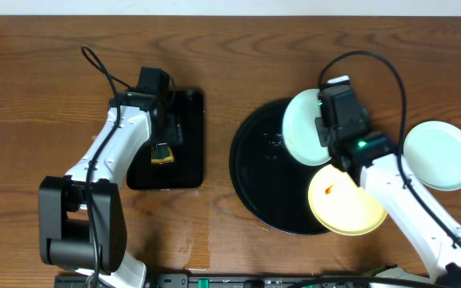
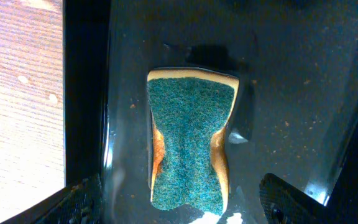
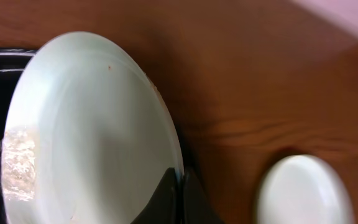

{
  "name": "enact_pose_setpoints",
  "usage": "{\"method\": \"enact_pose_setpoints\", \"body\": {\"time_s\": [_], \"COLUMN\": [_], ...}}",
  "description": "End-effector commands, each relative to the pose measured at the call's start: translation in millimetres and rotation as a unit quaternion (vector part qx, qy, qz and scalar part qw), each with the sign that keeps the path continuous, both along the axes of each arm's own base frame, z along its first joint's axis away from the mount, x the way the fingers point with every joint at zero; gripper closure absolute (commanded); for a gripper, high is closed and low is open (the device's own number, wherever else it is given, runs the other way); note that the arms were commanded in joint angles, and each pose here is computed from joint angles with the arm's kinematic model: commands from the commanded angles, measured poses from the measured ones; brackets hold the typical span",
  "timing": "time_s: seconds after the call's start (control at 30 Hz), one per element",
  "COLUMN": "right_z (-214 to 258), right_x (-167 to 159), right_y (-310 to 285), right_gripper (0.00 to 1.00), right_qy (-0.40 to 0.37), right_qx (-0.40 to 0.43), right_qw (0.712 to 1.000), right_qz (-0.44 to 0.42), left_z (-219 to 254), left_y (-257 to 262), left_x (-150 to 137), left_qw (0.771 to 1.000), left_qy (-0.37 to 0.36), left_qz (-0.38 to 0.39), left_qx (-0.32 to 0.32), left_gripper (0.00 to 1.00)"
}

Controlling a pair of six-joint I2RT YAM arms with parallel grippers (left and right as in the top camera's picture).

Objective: Clean dirty plates on tray and stack at the side
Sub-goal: 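Tilt and lift the blue plate off the round tray with the right gripper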

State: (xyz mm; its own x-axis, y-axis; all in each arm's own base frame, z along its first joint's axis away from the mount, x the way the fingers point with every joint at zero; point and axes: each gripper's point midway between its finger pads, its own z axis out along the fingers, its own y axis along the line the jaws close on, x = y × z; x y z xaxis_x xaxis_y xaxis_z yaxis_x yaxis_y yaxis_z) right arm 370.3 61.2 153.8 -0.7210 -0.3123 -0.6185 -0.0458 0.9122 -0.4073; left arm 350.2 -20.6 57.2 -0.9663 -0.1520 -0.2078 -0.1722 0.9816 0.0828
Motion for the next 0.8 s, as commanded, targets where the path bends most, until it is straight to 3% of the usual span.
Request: {"method": "enact_pose_setpoints", "body": {"time_s": [0.0, 0.33, 0.77], "right_z": [48, 83, 100], "right_x": [-5, -26, -31], "right_y": [-12, 25, 40], "right_gripper": [0.99, 0.99, 0.99], "right_qy": [-0.070, -0.118, -0.145], "right_qx": [-0.106, -0.206, -0.245], "right_qw": [0.991, 0.971, 0.959], "right_qz": [-0.033, 0.005, 0.016], "left_z": [4, 4, 4], "left_y": [1, 1, 1], "left_x": [0, 0, 0], "left_qw": [1.000, 1.000, 1.000], "left_qy": [-0.004, -0.004, -0.004], "left_qz": [0.000, 0.000, 0.000], "left_qx": [0.002, 0.002, 0.002], "left_gripper": [0.18, 0.18, 0.18]}}
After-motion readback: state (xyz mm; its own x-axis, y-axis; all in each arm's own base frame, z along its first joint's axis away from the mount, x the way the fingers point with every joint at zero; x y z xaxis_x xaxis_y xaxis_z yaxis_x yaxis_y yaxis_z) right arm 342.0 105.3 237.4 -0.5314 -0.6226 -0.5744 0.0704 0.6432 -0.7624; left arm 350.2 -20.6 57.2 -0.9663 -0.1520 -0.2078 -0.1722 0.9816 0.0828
